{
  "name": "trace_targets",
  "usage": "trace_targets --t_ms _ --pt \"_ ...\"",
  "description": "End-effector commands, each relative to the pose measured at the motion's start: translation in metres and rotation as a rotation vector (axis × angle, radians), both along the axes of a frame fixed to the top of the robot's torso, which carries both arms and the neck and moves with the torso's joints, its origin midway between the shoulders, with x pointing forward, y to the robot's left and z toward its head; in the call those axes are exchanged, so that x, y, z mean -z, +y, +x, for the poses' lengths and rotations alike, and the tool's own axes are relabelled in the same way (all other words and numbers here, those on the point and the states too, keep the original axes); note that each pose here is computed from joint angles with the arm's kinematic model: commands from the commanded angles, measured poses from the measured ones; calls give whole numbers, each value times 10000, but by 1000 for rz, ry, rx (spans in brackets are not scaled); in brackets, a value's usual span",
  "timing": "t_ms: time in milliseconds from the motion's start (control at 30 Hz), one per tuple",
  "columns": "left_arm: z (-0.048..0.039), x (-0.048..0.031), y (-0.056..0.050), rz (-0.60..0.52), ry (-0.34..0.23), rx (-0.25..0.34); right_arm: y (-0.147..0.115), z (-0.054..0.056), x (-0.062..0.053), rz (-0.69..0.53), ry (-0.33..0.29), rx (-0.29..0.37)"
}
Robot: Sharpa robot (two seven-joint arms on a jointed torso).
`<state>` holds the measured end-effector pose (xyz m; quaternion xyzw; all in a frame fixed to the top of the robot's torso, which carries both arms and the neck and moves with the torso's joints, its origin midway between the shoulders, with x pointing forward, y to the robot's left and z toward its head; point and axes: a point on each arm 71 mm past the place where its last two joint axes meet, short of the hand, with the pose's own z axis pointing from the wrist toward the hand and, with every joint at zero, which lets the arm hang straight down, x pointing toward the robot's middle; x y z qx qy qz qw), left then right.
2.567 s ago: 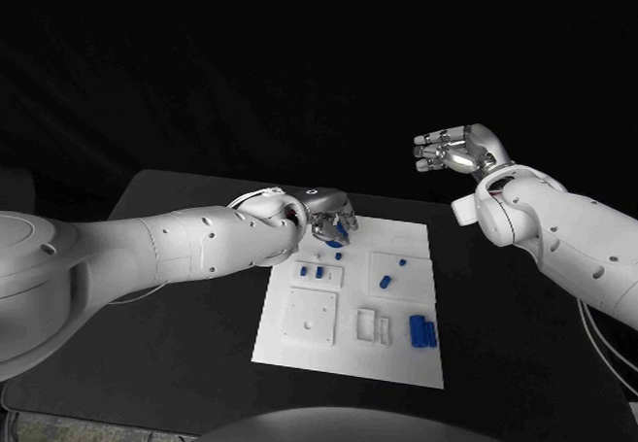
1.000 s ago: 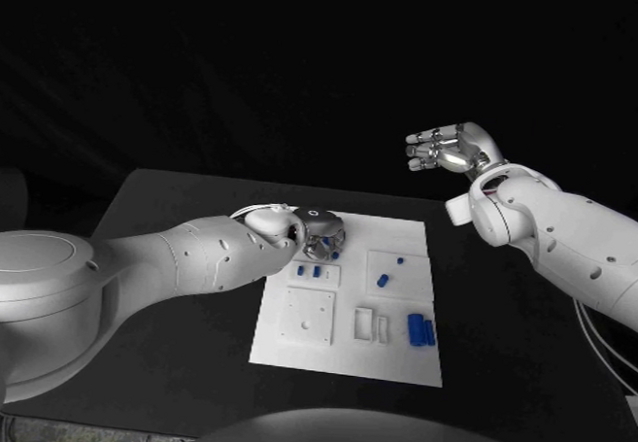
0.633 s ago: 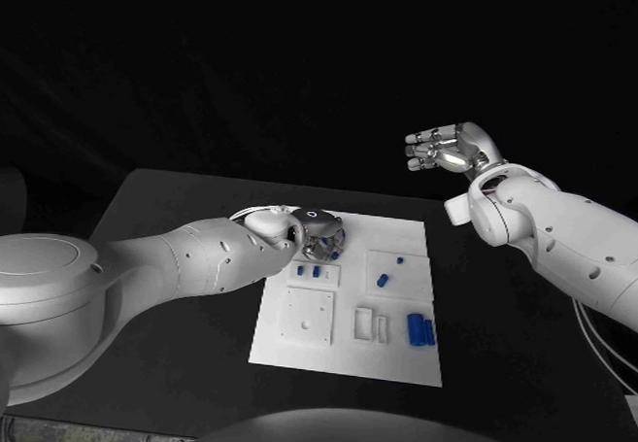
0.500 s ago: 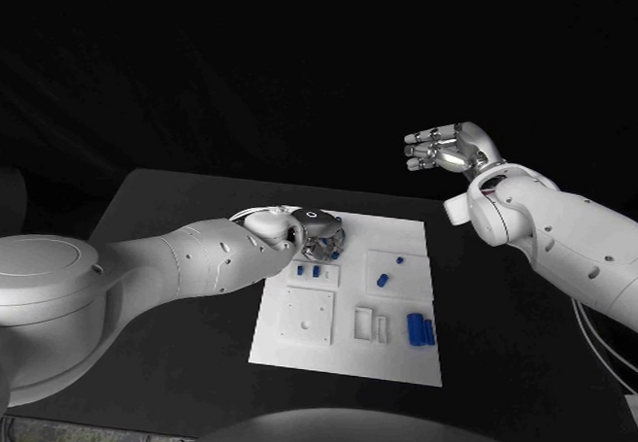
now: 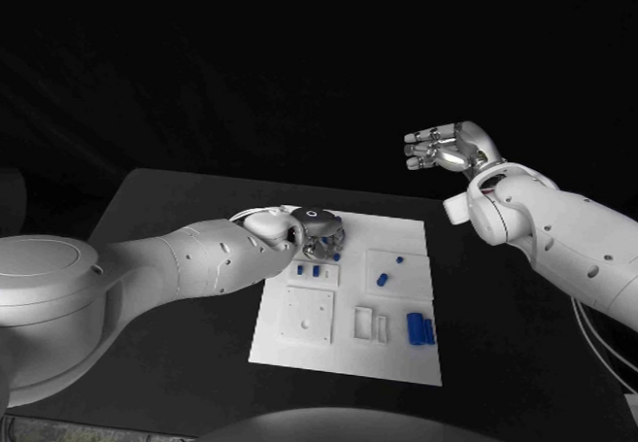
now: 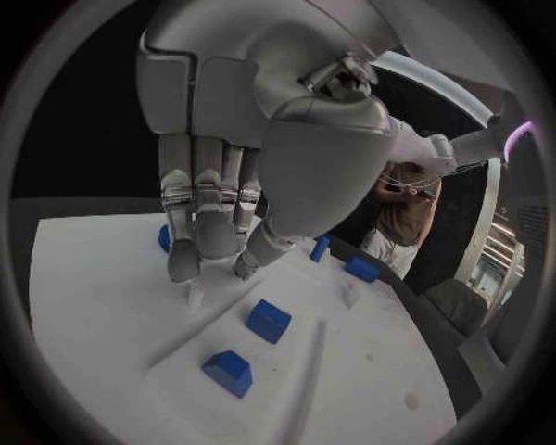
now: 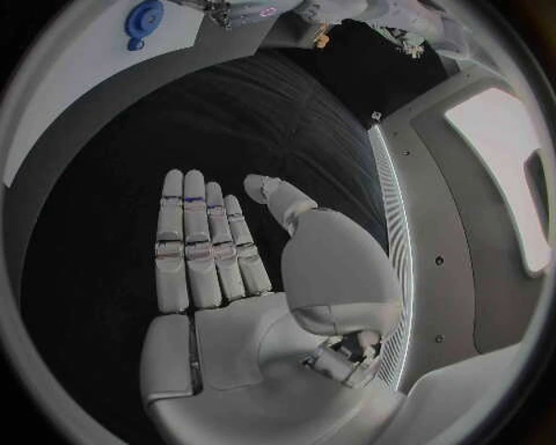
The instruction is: Assemble the parts on the task board
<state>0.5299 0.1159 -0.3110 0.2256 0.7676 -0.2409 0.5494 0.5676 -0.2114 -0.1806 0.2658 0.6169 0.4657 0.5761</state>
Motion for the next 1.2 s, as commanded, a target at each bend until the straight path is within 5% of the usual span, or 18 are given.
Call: trace_targets --t_ms 33,1200 --pt "-8 -20 -22 -22 -22 2 17 -4 -1 -5 -2 -18" --pt "-17 62 -60 8 46 -7 45 -4 -3 -4 -1 -24"
